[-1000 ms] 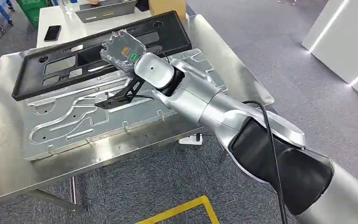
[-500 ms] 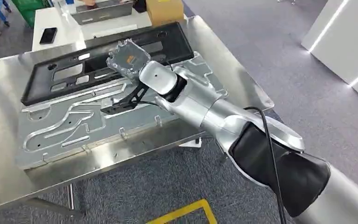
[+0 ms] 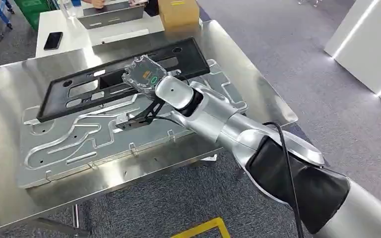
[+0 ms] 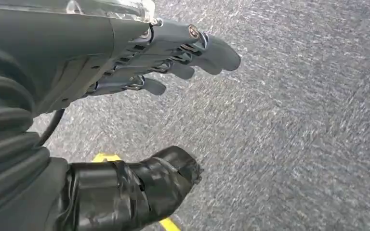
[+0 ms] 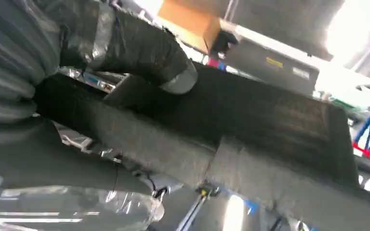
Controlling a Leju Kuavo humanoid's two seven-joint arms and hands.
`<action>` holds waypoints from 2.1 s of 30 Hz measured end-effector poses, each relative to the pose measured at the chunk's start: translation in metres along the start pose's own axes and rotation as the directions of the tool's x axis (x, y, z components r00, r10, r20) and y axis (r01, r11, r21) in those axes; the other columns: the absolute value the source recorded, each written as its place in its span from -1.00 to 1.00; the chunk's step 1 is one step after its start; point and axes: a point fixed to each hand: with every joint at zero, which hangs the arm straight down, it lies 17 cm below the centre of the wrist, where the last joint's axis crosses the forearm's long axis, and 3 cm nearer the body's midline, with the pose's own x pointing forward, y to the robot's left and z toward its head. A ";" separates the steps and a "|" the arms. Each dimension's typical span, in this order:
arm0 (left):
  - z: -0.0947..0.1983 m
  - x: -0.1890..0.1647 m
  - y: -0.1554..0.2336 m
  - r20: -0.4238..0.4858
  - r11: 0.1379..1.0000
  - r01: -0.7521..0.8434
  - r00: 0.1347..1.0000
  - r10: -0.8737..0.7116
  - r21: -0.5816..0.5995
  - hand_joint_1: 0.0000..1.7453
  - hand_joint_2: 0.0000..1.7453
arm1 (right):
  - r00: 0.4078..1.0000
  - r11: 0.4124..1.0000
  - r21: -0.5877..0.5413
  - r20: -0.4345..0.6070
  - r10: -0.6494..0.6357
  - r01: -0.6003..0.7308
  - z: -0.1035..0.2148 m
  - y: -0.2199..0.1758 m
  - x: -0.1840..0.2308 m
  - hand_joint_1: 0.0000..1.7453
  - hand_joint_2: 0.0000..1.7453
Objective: Take the parts from the cabinet and place them on the table.
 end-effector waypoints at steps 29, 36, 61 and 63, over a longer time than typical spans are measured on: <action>-0.002 0.013 -0.003 0.024 0.996 0.003 1.000 -0.001 -0.087 -1.00 1.00 | 1.000 1.000 0.012 0.023 -0.012 0.011 -0.001 0.013 0.014 1.00 1.00; -0.003 0.016 0.001 0.028 0.996 0.011 1.000 -0.009 -0.083 -1.00 1.00 | 0.998 0.999 -0.014 0.058 -0.029 0.030 -0.004 0.008 0.030 1.00 1.00; -0.001 0.021 -0.008 0.040 0.992 -0.010 0.999 0.015 -0.128 -1.00 1.00 | 0.957 0.979 -0.127 0.264 -0.122 0.160 -0.012 -0.020 0.128 1.00 1.00; -0.001 0.022 -0.008 0.041 0.991 -0.011 0.999 0.017 -0.132 -1.00 1.00 | 0.954 0.978 -0.133 0.274 -0.121 0.162 -0.013 -0.024 0.133 1.00 1.00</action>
